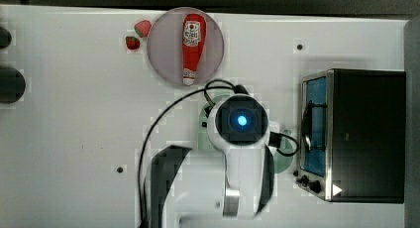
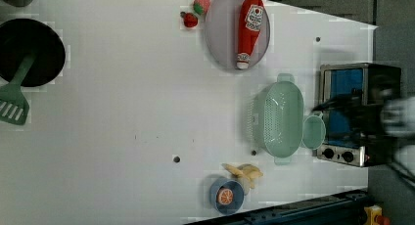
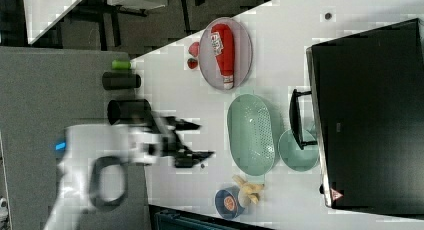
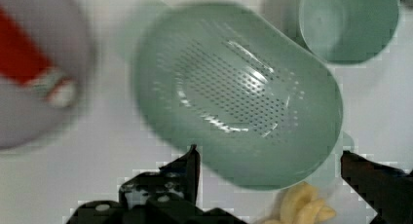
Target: Drag strainer right to left.
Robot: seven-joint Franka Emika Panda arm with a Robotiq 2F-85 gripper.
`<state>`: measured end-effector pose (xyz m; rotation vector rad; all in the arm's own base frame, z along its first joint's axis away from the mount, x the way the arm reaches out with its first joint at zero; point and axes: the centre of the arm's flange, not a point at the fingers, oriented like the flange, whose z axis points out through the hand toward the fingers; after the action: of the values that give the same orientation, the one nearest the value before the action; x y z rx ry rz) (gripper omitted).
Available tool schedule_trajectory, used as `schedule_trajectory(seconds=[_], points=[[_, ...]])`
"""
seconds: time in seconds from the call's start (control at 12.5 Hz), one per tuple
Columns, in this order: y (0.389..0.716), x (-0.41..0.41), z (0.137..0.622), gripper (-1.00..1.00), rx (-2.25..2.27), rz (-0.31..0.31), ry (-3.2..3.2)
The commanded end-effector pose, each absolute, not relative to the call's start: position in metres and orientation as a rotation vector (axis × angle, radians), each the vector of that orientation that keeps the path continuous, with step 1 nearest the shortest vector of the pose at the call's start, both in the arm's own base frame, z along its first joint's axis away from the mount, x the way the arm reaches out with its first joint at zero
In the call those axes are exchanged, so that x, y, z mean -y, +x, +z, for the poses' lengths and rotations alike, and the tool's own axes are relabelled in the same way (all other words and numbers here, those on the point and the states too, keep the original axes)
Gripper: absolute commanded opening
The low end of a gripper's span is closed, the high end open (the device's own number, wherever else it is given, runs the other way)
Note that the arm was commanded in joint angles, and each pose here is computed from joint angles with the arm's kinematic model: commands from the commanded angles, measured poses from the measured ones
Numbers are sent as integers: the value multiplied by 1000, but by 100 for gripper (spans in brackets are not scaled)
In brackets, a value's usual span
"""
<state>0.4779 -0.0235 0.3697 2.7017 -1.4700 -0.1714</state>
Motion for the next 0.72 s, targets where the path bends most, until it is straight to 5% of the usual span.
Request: schedule_trajectory(seconds=[0.08,0.72], points=[[487,19,347,100,1646,-69,2619],[503,-17,203,100,2064,-62,2314]])
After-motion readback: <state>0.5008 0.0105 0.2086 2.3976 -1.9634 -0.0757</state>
